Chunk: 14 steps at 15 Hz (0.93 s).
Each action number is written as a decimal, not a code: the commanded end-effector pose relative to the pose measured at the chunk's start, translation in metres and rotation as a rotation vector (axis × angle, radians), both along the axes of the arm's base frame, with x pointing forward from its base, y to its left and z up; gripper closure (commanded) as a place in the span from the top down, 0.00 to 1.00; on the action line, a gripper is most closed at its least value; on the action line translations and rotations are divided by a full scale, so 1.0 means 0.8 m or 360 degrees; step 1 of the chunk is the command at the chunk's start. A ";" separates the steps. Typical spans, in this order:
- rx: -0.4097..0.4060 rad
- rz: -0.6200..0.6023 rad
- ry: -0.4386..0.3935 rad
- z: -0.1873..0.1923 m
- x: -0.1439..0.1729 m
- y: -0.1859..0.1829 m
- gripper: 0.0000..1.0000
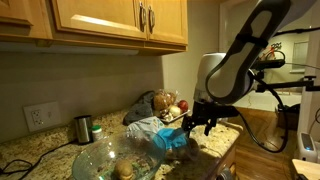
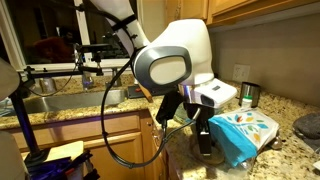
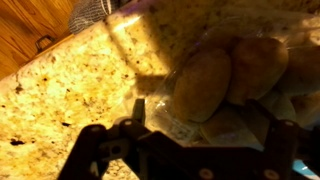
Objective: Put a potato in the bowl
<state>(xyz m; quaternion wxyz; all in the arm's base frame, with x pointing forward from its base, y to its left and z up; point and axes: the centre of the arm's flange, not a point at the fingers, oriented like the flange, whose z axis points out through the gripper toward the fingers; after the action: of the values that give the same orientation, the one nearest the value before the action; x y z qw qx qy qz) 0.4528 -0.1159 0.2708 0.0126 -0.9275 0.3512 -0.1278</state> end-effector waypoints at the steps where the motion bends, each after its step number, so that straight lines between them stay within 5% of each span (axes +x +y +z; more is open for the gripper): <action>1: -0.0014 -0.0007 0.0016 -0.011 0.014 -0.005 1.00; 14: 0.0100 -0.0084 0.0106 -0.043 0.059 -0.023 1.00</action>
<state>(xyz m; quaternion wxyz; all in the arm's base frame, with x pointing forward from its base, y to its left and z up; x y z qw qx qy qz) 0.4929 -0.1317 0.2339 0.0179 -0.9208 0.3759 -0.1021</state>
